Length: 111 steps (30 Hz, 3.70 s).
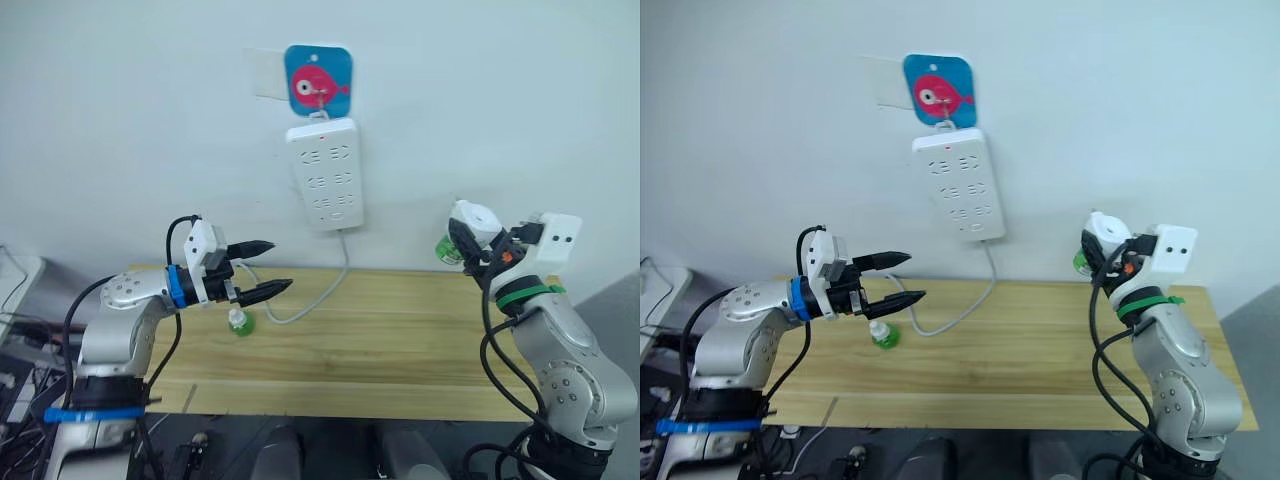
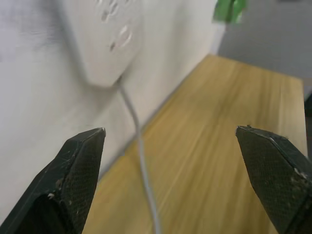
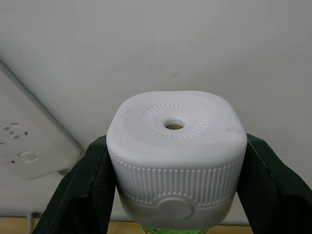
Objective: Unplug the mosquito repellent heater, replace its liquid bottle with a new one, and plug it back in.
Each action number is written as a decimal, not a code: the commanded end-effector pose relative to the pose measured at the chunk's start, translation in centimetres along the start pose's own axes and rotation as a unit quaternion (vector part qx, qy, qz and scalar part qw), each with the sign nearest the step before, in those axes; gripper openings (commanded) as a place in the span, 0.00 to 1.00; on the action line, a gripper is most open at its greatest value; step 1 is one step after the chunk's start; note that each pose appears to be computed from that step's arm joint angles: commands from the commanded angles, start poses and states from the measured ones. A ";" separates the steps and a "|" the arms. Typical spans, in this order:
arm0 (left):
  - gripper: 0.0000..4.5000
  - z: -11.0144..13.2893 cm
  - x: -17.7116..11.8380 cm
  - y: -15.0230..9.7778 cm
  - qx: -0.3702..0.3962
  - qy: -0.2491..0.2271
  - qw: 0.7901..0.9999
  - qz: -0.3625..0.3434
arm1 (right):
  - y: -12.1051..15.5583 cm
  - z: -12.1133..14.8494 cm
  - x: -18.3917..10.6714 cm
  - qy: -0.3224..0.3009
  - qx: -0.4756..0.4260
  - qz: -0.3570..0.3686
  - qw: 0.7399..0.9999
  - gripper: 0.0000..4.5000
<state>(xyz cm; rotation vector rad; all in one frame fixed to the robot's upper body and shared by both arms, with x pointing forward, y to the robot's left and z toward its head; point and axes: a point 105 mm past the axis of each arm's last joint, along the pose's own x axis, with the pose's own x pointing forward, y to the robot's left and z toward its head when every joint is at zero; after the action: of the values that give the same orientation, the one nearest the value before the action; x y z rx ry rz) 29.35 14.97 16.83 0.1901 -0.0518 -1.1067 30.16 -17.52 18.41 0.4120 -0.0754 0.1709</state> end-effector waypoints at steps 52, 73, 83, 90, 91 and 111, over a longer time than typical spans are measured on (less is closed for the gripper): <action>0.99 1.9 15.1 -4.3 0.093 -0.169 0.976 -0.098 | 4.3 -0.1 -1.2 -0.003 0.373 0.036 0.927 0.66; 0.99 1.6 16.0 -5.0 0.075 -0.177 0.978 -0.081 | 4.9 -0.1 -1.7 -0.001 0.382 0.050 0.923 0.66; 0.99 1.8 16.3 -4.8 0.072 -0.179 0.978 -0.077 | 5.4 -0.1 -1.7 0.003 0.381 0.057 0.923 0.66; 0.54 1.8 16.5 -4.9 0.065 -0.177 0.979 -0.079 | 5.3 0.1 -1.6 0.000 0.382 0.056 0.922 0.66; 0.50 1.7 16.5 -4.9 0.065 -0.176 0.979 -0.079 | 5.3 0.1 -1.6 0.000 0.383 0.057 0.922 0.66; 0.50 1.3 15.7 -5.2 0.139 -0.158 0.963 -0.168 | 4.7 -1.1 -3.3 0.154 0.318 0.140 0.925 1.00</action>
<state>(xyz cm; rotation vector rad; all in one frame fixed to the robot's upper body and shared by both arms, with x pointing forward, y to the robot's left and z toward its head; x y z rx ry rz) 32.39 -1.09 15.70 0.2337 -0.4234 -1.4001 26.74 -13.19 17.78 1.0130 0.2325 0.4561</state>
